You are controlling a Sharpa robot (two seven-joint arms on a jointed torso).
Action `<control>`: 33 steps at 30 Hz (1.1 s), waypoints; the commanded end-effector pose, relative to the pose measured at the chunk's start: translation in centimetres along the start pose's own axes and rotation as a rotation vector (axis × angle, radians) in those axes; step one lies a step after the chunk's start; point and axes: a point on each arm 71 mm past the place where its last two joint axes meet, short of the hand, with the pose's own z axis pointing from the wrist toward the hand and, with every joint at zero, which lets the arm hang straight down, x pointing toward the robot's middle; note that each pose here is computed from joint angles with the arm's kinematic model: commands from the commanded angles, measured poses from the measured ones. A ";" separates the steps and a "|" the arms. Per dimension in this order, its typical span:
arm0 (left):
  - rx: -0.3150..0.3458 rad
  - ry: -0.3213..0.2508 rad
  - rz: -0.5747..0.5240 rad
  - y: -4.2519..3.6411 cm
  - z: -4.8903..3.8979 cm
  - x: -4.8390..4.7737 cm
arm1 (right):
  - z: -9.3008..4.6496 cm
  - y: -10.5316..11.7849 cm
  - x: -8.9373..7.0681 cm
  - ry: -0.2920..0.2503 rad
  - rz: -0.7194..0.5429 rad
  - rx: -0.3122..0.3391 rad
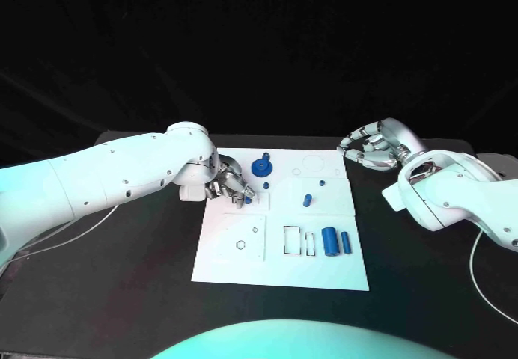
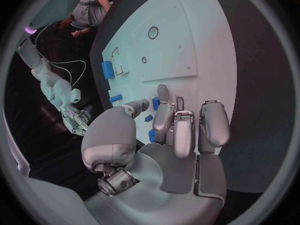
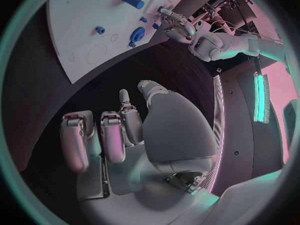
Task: Assemble the parts on the task board
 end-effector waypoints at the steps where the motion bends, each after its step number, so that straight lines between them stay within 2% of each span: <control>1: -0.001 -0.018 0.010 -0.01 -0.14 -0.07 | 0.0 0.0 0.0 -0.001 -0.005 -0.012; 9: 0.018 -0.022 -0.015 0.05 -0.68 -0.29 | -0.1 -0.1 0.1 -0.001 -0.001 -0.009; 13: 0.041 -0.039 -0.059 0.26 -1.40 -0.74 | -0.1 -0.3 0.1 -0.002 0.002 -0.005; 19: 0.068 -0.088 -0.142 1.23 -3.17 -2.46 | -0.1 -0.5 0.1 -0.003 0.002 0.001; 22: 0.075 -0.113 -0.153 1.43 -4.28 -3.70 | 0.0 -0.5 0.1 -0.003 0.002 0.003; 26: 0.079 -0.176 -0.156 1.46 -5.84 -5.64 | 0.0 -0.6 0.2 -0.001 0.002 0.004; 29: 0.070 -0.236 -0.150 1.53 -6.40 -6.84 | 0.0 -0.6 0.2 0.000 0.002 0.005; 33: 0.047 -0.296 -0.131 1.69 -6.47 -7.99 | 0.0 -0.6 0.3 0.001 0.002 0.005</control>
